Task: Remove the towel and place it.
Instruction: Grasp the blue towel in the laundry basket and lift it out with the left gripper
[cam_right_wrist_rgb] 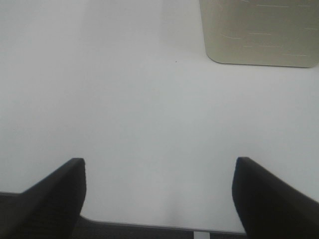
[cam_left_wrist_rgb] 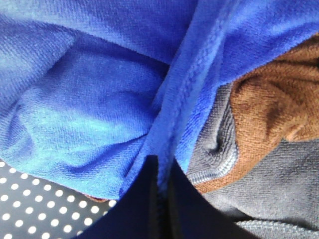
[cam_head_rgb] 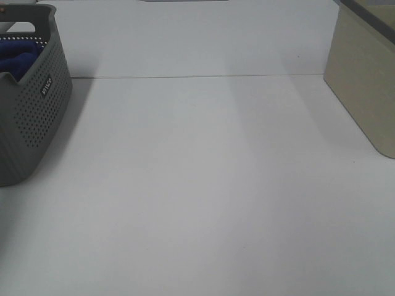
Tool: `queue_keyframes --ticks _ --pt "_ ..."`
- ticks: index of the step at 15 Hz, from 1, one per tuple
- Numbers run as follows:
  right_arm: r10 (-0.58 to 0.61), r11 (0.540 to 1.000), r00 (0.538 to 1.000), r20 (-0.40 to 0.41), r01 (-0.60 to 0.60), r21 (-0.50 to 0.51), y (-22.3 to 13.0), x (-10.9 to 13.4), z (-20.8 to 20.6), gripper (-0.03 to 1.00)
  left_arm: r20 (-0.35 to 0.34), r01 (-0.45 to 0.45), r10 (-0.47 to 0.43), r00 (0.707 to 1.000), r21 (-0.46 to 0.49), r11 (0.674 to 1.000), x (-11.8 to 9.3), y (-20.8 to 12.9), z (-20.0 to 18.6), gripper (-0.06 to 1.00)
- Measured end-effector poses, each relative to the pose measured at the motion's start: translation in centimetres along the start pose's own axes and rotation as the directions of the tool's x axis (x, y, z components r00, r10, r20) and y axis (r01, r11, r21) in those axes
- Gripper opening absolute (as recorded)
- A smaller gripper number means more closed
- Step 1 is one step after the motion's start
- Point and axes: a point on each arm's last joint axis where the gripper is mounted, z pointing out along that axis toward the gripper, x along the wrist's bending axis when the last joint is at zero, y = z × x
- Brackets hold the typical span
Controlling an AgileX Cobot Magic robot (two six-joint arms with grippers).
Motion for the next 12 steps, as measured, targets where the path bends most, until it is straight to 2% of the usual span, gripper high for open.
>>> queue_keyframes --ticks 4,5,8,10,12 --pt "0.000 1.000 1.000 0.000 0.000 0.000 0.0 0.0 0.0 0.79 -0.009 0.016 -0.016 1.000 -0.003 1.000 0.1 0.1 -0.4 0.00" --pt "0.000 1.000 1.000 0.000 0.000 0.000 0.0 0.0 0.0 0.79 -0.063 0.077 -0.079 0.995 -0.024 0.997 0.9 0.5 -2.5 0.00" --pt "0.000 1.000 1.000 0.000 0.000 0.000 0.0 0.0 0.0 0.79 -0.166 0.197 -0.212 0.963 -0.101 0.975 1.9 0.0 -8.0 0.00" --pt "0.000 1.000 1.000 0.000 0.000 0.000 0.0 0.0 0.0 0.79 -0.211 0.233 -0.257 0.943 -0.135 0.963 1.7 -1.1 -12.1 0.00" --pt "0.000 1.000 1.000 0.000 0.000 0.000 0.0 0.0 0.0 0.79 -0.246 0.296 -0.339 0.908 -0.197 0.935 1.1 -2.2 -16.3 0.00"
